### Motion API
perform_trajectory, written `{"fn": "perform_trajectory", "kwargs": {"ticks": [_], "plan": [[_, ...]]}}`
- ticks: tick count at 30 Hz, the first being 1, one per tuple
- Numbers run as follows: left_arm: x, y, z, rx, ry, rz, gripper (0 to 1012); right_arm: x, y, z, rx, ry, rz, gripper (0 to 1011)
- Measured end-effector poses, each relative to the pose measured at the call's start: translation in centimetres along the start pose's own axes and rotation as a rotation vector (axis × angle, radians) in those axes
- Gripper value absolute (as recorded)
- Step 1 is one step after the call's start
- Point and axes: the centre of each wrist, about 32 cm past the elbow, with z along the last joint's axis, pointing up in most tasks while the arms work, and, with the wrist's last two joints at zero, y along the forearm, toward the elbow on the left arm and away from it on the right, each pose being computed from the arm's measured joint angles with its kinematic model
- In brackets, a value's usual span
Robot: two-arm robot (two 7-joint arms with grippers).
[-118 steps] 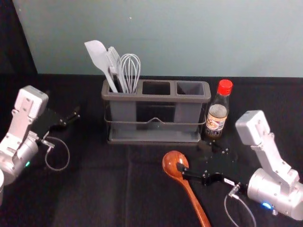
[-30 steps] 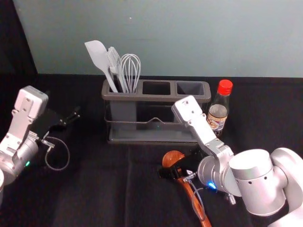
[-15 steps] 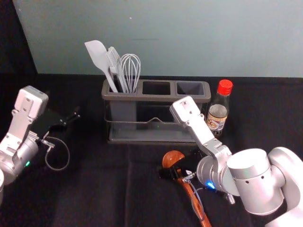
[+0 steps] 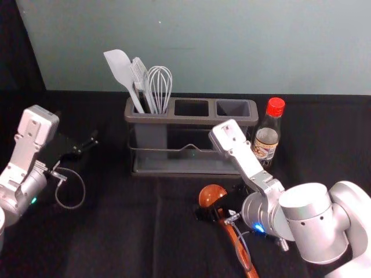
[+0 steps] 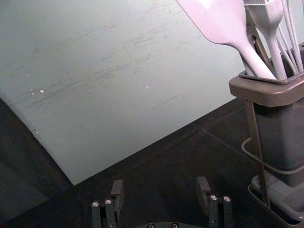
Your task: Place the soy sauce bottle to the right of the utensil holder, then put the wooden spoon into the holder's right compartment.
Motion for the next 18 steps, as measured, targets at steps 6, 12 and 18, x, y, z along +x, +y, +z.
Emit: {"fn": "perform_trajectory", "kwargs": {"ticks": [6, 12, 18], "plan": [[0.00, 0.00, 0.00, 0.000, 0.000, 0.000, 1005, 0.04, 0.08, -0.06, 0.003, -0.001, 0.002, 1003], [0.00, 0.00, 0.00, 0.000, 0.000, 0.000, 1005, 0.09, 0.15, -0.11, 0.005, 0.001, 0.003, 927], [0.00, 0.00, 0.00, 0.000, 0.000, 0.000, 1005, 0.09, 0.17, -0.22, 0.005, 0.008, 0.005, 837]]}}
